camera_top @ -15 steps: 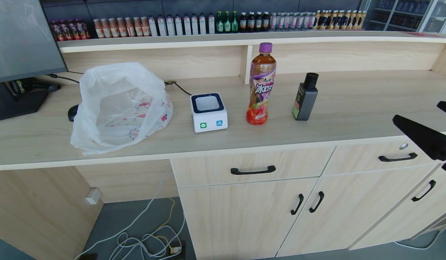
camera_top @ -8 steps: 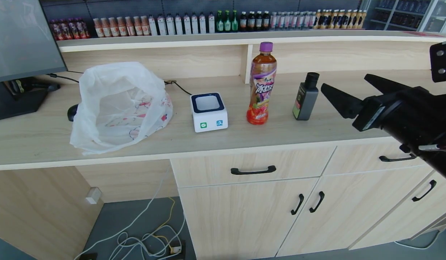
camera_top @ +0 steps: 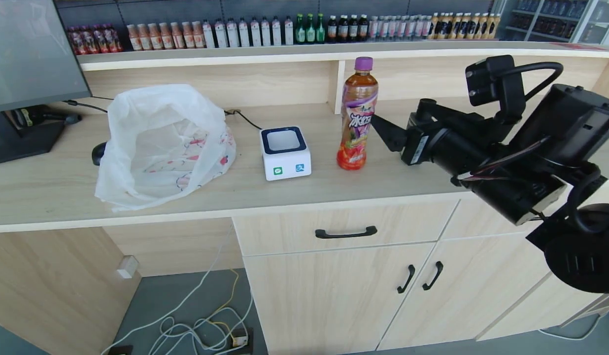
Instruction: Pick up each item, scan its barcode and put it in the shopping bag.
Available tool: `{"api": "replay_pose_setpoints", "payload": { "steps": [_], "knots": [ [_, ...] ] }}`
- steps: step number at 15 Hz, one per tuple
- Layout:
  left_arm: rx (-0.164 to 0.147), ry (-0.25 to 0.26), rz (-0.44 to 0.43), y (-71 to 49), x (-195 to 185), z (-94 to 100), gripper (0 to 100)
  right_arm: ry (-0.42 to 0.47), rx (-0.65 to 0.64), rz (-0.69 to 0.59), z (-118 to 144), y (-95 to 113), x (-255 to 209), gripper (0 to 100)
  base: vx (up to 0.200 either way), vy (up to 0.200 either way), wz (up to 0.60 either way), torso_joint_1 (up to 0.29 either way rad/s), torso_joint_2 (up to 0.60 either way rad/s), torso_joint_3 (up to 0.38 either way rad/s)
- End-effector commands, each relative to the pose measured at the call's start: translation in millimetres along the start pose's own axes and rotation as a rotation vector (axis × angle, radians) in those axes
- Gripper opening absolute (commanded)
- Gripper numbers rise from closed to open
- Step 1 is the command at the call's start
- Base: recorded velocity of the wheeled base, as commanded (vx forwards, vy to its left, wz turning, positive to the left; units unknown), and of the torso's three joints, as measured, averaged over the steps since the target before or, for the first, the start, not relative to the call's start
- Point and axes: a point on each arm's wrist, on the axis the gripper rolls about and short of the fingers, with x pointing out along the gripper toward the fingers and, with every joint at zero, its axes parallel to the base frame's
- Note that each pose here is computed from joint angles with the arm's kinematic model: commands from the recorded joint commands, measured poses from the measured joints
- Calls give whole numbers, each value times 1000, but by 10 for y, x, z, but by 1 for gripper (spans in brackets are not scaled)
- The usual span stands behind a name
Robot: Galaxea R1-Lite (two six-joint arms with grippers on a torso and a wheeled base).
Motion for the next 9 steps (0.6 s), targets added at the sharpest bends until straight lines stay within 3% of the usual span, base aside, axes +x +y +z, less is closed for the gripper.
{"api": "replay_pose_setpoints", "payload": {
  "steps": [1, 4, 9],
  "knots": [
    [0, -1, 0, 0, 0, 0, 100, 22, 8, 45, -182, 209, 223, 100, 0, 0, 0, 0, 0, 0],
    [0, -1, 0, 0, 0, 0, 100, 3, 34, -15, -213, 355, 420, 100, 0, 0, 0, 0, 0, 0],
    [0, -1, 0, 0, 0, 0, 100, 22, 58, -54, -287, 315, 475, 100, 0, 0, 0, 0, 0, 0]
  ]
}}
